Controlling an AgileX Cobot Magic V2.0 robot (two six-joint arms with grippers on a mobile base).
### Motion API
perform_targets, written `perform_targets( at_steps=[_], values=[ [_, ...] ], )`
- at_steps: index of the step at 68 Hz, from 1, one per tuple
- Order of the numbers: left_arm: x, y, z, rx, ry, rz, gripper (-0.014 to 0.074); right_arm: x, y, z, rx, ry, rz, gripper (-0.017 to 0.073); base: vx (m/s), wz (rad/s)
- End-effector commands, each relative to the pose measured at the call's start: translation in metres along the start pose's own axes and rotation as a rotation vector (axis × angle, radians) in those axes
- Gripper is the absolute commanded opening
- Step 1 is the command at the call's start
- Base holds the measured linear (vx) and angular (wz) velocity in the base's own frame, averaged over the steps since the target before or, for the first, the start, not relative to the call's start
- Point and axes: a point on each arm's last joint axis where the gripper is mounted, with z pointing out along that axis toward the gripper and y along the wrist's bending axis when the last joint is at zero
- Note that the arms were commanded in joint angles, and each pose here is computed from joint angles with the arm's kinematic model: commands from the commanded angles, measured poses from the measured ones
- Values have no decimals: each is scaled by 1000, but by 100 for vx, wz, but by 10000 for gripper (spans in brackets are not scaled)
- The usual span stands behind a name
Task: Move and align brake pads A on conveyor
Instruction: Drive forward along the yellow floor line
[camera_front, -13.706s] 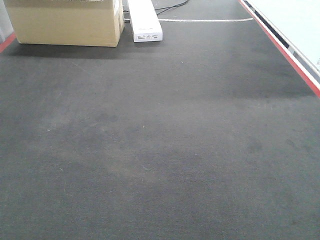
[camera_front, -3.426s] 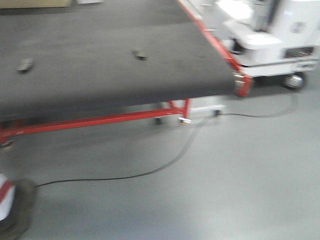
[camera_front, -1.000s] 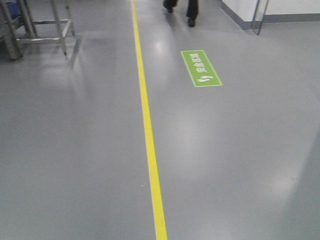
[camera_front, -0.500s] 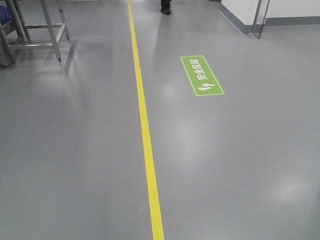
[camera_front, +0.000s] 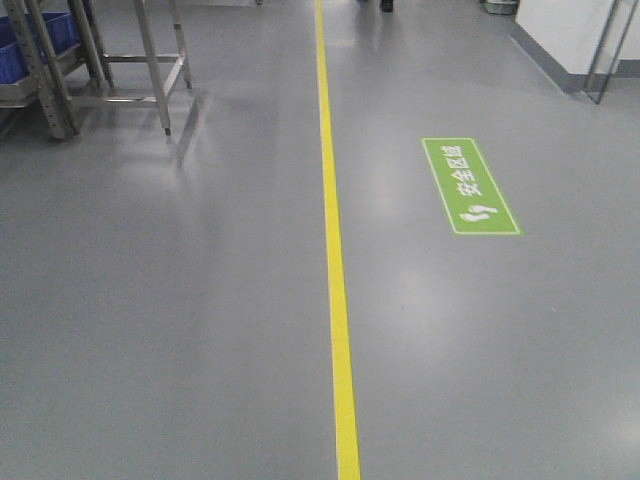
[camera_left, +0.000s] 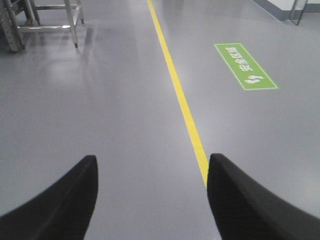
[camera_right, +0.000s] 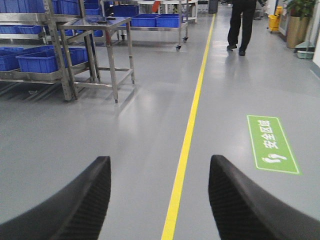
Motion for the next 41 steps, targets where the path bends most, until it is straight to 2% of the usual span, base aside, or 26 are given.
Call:
perform_targets(
  at_steps=[1,16,41],
  values=[
    [-14,-1,-3,5,-90,-5,460,-16,0,-2,-2,-97,-6,411,54,23],
    [-14,-1,-3,5,-90,-5,460,-16,0,-2,-2,-97,-6,411,56,15],
    [-14,-1,-3,5,-90,-5,460,-16,0,-2,-2,-97,-6,411,63,-2]
  ],
)
